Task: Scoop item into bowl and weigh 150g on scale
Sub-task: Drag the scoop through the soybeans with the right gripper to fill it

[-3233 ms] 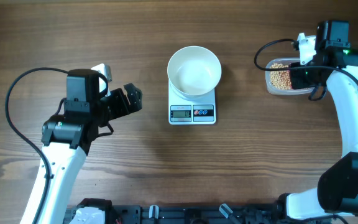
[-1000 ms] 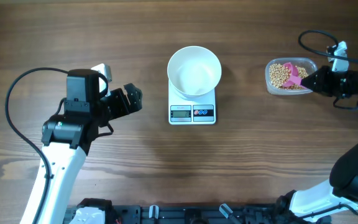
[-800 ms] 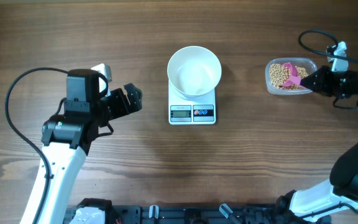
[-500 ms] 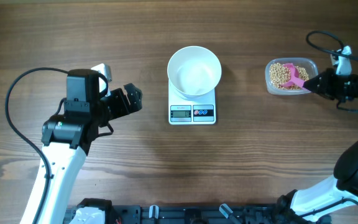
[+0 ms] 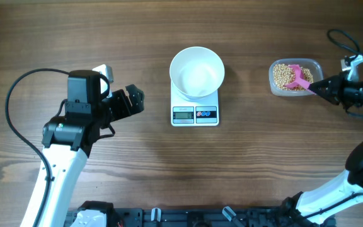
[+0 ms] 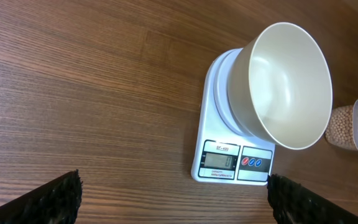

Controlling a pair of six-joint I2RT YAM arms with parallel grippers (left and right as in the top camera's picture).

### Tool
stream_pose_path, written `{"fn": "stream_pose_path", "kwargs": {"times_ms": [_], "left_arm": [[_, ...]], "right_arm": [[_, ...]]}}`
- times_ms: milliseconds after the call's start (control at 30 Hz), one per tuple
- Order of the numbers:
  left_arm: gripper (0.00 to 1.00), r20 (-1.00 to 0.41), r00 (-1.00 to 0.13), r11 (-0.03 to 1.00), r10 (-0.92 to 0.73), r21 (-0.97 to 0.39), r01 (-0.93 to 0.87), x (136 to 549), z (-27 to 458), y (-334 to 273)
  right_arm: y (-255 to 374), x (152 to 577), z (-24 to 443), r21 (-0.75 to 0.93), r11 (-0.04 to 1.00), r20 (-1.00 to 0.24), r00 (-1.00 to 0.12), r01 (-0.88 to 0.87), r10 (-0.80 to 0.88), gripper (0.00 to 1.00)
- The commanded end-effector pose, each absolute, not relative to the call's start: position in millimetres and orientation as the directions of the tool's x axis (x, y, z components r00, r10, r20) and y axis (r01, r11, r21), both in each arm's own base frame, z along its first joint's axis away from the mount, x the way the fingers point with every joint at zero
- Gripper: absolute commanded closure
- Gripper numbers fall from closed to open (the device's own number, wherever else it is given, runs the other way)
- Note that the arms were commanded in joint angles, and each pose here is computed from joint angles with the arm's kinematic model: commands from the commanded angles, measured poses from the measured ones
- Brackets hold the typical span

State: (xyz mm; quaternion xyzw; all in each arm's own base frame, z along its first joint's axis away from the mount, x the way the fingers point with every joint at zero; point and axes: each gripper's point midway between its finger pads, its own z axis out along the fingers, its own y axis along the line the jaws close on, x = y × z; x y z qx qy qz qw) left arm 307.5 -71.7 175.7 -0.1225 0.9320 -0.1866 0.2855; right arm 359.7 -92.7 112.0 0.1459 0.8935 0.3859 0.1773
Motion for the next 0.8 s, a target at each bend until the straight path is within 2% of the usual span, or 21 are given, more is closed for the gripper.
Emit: {"fn": "stream_pose_path", "kwargs": {"times_ms": [0,333,767], "left_arm": [[0.0,-0.487,-0.807,0.898,-0.335,-0.425,-0.116,308,178,-72],[0.0,-0.487,-0.806,0.898,-0.335,-0.425,-0.116,308,178,-72],[0.0,-0.487,-0.806,0.898,-0.335,-0.425,-0.116,308,178,-72]], "right_arm": [[-93,360,117,0.805,0.586,-0.212,-0.877,0.094,0.431,0.96],[-119,346,120,0.822,0.547,-0.178,-0.841,0.159,0.511,0.96],[-119,338,151,0.905,0.422,-0.212,-0.8,0.057,0.561,0.96]]}}
